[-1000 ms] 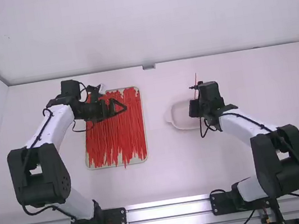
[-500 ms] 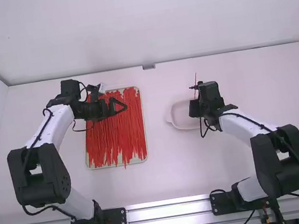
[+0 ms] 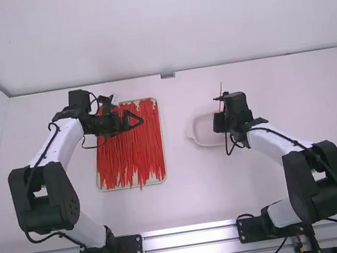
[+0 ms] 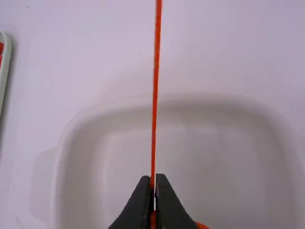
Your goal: Fasten the cable tie
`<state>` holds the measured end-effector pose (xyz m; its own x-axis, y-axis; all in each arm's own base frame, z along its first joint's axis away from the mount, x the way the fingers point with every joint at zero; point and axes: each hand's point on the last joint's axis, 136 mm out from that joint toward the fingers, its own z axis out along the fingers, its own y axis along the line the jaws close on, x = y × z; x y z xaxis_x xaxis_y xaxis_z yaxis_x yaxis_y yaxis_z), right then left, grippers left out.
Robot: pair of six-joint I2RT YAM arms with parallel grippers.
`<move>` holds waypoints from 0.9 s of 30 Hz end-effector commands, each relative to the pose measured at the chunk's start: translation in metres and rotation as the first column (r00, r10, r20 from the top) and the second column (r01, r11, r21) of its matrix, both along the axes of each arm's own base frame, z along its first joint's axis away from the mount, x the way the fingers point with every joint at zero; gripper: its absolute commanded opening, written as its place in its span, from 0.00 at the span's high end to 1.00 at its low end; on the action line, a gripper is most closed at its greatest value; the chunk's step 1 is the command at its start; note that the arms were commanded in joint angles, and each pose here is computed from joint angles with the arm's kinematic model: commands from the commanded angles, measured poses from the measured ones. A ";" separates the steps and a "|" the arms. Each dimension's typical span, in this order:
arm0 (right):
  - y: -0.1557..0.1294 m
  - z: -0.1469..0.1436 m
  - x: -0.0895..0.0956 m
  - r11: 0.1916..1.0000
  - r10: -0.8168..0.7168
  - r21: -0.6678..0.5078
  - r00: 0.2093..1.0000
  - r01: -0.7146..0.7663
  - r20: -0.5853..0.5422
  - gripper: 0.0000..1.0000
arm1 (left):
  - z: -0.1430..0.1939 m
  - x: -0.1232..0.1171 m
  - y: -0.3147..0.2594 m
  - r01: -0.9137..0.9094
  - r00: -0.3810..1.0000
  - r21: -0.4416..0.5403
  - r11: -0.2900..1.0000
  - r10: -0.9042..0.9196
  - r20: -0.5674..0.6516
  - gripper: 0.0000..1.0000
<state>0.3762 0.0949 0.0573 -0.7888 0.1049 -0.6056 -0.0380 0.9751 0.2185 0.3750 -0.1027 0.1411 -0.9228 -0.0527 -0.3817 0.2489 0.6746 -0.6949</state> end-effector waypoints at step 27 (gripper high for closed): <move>0.001 0.028 0.010 1.000 -0.006 0.009 0.997 0.006 0.075 0.02 | 0.021 0.003 -0.001 0.009 0.998 -0.006 1.000 -0.009 0.066 0.01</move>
<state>0.3777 0.0938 0.0610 -0.7805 0.1081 -0.6158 -0.0351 0.9758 0.2157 0.3764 -0.1024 0.1415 -0.9206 -0.0549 -0.3866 0.2509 0.6755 -0.6934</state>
